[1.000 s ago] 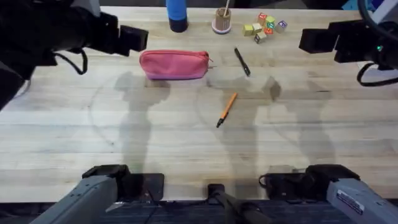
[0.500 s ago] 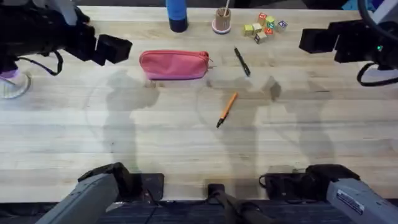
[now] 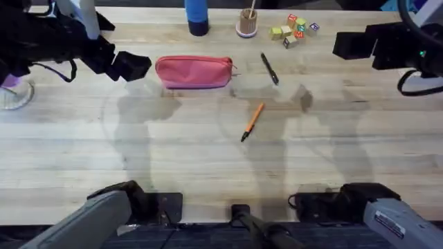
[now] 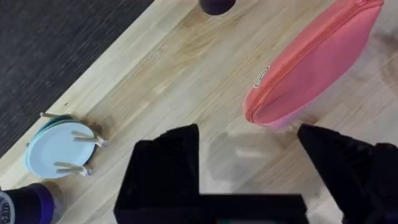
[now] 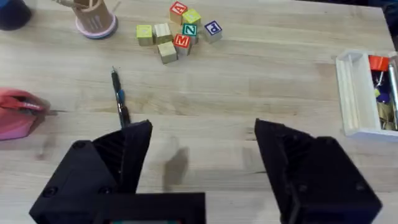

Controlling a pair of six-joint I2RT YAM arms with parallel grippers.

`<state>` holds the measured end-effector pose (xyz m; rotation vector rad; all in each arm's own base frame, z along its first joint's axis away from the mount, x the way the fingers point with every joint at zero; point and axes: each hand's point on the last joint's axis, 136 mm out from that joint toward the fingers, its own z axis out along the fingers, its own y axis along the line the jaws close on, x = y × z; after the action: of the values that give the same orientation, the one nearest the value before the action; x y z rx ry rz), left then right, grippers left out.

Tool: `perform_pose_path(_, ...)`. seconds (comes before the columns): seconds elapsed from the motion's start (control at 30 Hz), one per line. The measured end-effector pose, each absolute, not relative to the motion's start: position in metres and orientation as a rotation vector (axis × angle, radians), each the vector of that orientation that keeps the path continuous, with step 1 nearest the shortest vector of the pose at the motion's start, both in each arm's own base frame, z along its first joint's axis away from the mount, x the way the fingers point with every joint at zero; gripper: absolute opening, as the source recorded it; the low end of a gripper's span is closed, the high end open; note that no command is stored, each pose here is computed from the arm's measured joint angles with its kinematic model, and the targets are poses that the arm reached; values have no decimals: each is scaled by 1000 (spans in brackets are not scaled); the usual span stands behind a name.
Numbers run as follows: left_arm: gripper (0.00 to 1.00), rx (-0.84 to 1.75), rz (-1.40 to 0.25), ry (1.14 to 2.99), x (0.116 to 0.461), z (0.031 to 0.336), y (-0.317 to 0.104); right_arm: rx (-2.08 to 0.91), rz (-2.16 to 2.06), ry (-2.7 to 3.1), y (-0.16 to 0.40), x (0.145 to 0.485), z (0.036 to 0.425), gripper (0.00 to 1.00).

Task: Unzip the bag, pick up the pens from the table one at a time and place them inside, then zip the bag closed.

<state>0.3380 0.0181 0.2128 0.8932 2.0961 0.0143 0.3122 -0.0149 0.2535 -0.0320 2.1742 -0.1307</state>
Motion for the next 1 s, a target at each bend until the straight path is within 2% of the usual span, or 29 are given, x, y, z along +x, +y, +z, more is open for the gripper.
perform_pose_path(0.6, 993, 901, 16, 2095, 340, 211, 19, -32, -131, 2174, -15, 312, 254, 998)
perform_pose_path(1.0, 993, 990, -82, 2131, 353, 171, 16, -32, -131, 2174, -15, 312, 254, 997)
